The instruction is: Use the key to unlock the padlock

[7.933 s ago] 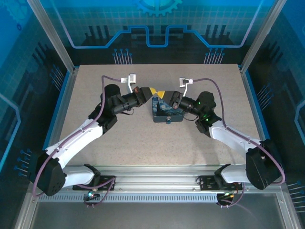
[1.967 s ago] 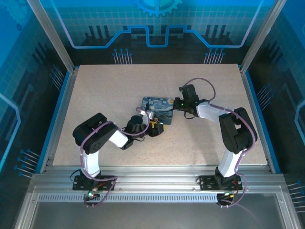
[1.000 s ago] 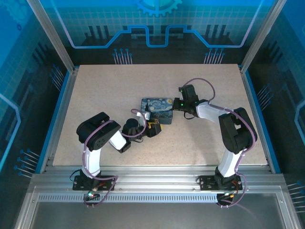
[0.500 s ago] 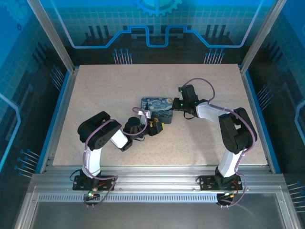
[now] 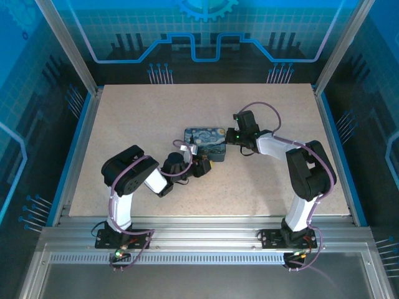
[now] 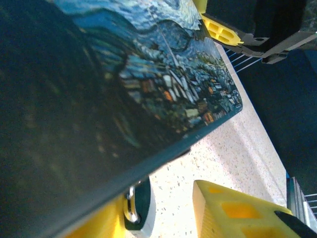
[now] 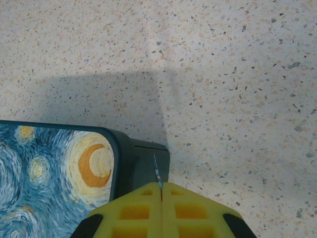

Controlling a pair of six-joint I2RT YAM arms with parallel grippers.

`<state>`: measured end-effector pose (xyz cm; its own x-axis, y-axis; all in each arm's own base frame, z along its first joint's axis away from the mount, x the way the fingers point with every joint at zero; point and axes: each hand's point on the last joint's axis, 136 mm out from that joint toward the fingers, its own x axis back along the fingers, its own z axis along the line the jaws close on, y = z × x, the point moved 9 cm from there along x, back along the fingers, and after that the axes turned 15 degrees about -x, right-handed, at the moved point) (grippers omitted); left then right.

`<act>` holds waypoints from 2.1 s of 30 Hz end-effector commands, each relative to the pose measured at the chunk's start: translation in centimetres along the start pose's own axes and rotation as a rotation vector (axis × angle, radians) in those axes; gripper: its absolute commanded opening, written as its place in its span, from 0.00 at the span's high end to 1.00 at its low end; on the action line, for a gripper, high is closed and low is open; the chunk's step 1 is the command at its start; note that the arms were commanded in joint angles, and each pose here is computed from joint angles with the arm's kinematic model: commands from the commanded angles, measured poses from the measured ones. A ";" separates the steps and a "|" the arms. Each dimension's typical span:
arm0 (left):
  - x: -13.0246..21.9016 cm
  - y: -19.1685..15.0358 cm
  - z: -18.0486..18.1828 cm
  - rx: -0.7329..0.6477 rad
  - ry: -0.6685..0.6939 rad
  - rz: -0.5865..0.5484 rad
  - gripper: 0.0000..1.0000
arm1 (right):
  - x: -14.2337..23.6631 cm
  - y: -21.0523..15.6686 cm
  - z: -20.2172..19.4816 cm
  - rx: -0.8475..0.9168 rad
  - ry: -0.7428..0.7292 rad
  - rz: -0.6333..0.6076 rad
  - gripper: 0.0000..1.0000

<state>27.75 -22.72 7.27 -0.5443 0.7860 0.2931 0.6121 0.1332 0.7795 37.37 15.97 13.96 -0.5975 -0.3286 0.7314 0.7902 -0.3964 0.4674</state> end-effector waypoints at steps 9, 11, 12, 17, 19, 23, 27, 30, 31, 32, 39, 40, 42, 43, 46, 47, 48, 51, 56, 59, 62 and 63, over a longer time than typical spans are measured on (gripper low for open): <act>0.2 0.3 0.6 0.002 0.021 0.026 0.81 | 1.1 -0.2 0.8 0.018 0.035 -0.008 1.00; 0.2 0.3 0.6 0.003 0.021 0.035 0.85 | 1.0 -0.2 0.9 0.016 0.037 -0.005 1.00; 0.1 0.3 0.5 0.006 0.019 0.034 0.82 | 1.0 -0.2 0.9 0.015 0.037 -0.004 1.00; -0.5 0.5 0.5 0.029 0.001 0.033 0.59 | 0.9 -0.2 0.9 0.011 0.047 -0.002 1.00; -0.9 0.6 0.3 0.037 -0.016 0.032 0.57 | 0.8 -0.4 1.0 0.009 0.052 0.004 1.00; -1.6 0.6 0.1 0.052 -0.035 0.027 0.47 | 0.6 -0.7 1.2 0.009 0.062 0.012 1.00; -2.0 0.5 -0.1 0.054 -0.041 0.025 0.37 | 0.5 -0.9 1.2 0.008 0.064 0.017 1.00; -1.9 0.4 0.0 0.059 -0.035 0.015 0.35 | 0.4 -0.9 1.2 0.008 0.064 0.016 1.00; -1.9 0.3 0.0 0.059 -0.030 0.015 0.35 | 0.5 -0.9 1.2 0.008 0.063 0.014 1.00; -1.7 0.3 0.1 0.061 -0.023 0.013 0.36 | 0.5 -0.9 1.1 0.007 0.062 0.014 1.00; -0.4 -0.1 0.9 0.080 0.004 -0.009 0.48 | 0.5 -1.0 1.1 0.008 0.061 0.017 1.00; -0.2 -0.1 1.1 0.083 0.006 -0.015 0.48 | 0.5 -1.0 1.0 0.006 0.060 0.016 1.00; 0.0 -0.1 1.3 0.091 0.010 -0.018 0.52 | 0.5 -1.0 1.0 0.006 0.060 0.015 1.00; 0.1 -0.1 1.4 0.090 0.007 -0.017 0.53 | 0.5 -1.1 1.0 0.005 0.059 0.016 1.00; -0.1 0.1 1.3 0.088 0.000 -0.017 0.61 | 0.4 -1.2 1.0 0.002 0.059 0.017 1.00; -0.1 0.1 1.4 0.088 0.001 -0.013 0.64 | 0.4 -1.2 1.0 0.000 0.061 0.016 1.00; -0.2 0.1 1.4 0.090 0.002 -0.011 0.67 | 0.5 -1.2 1.0 -0.001 0.061 0.016 1.00; -0.3 0.1 1.5 0.090 0.008 -0.001 0.77 | 0.5 -1.2 1.1 0.002 0.062 0.015 1.00; -0.1 0.0 1.8 0.095 0.022 0.016 0.87 | 0.7 -1.2 1.0 0.004 0.062 0.013 1.00; 0.0 0.1 1.9 0.105 0.021 0.031 0.89 | 0.8 -1.2 1.0 0.006 0.060 0.009 1.00; 0.0 0.2 1.7 0.126 0.024 0.058 0.92 | 0.9 -0.9 0.8 0.003 0.063 0.006 1.00; 0.1 0.3 1.7 0.137 0.030 0.066 0.93 | 1.0 -0.8 0.8 0.005 0.066 0.003 1.00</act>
<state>28.99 -21.81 7.09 -0.5619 0.7723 0.2964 0.6411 0.1801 0.7460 36.97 16.49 14.23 -0.6118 -0.3604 0.7042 0.7829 -0.4031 0.4739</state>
